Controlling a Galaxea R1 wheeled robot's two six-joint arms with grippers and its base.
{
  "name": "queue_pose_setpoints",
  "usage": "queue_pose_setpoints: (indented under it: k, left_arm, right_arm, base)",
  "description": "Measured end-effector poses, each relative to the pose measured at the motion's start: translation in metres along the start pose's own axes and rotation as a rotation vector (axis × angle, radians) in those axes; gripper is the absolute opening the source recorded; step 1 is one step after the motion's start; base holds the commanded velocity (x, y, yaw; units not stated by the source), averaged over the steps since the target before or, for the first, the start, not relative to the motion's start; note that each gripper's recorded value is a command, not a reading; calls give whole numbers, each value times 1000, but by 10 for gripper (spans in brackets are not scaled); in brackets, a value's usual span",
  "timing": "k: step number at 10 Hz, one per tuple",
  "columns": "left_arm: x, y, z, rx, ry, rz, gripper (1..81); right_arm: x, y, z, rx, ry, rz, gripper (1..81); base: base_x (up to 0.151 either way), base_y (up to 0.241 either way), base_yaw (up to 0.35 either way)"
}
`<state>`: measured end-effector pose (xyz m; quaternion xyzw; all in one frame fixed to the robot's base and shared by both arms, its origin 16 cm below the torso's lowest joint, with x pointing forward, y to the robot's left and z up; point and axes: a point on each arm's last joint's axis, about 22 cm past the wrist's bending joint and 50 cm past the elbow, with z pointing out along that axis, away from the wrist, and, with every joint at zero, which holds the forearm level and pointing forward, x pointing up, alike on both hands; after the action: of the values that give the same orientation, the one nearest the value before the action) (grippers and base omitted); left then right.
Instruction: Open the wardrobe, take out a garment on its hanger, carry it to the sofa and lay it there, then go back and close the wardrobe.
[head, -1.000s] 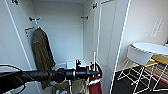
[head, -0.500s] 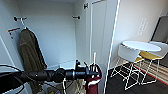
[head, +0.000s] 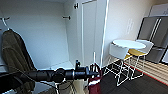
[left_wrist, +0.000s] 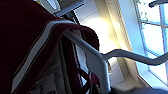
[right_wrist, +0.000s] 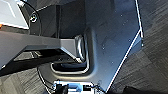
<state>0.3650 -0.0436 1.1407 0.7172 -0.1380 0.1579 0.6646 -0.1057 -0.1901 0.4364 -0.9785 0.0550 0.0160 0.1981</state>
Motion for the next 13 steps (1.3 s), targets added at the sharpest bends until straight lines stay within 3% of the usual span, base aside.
queue_pose_setpoints:
  k: [1,2,4,6,8,13]
  left_arm:
    - [-1,0,0,-1,-1,-1,10]
    - [-1,1,0,-2,-2,-1,10]
    - [-2,1,1,-4,-4,-1,10]
    - [-2,1,1,-3,-4,-1,10]
    - [-1,1,0,-1,-2,-1,10]
    - [-1,0,0,-1,-1,-1,10]
  right_arm:
    - [-8,3,0,-10,-10,48,811]
    - [-9,5,-1,-17,-8,60,811]
    - [-5,2,2,-25,-6,3,811]
    - [5,3,1,-25,19,7,811]
    - [15,-6,-1,10,36,10,811]
    - [8,-24,-4,62,17,-40,811]
  base:
    - [0,0,-231]
    - [0,0,-230]
    - [0,0,-231]
    - [0,0,-231]
    - [0,0,-230]
    - [0,0,-240]
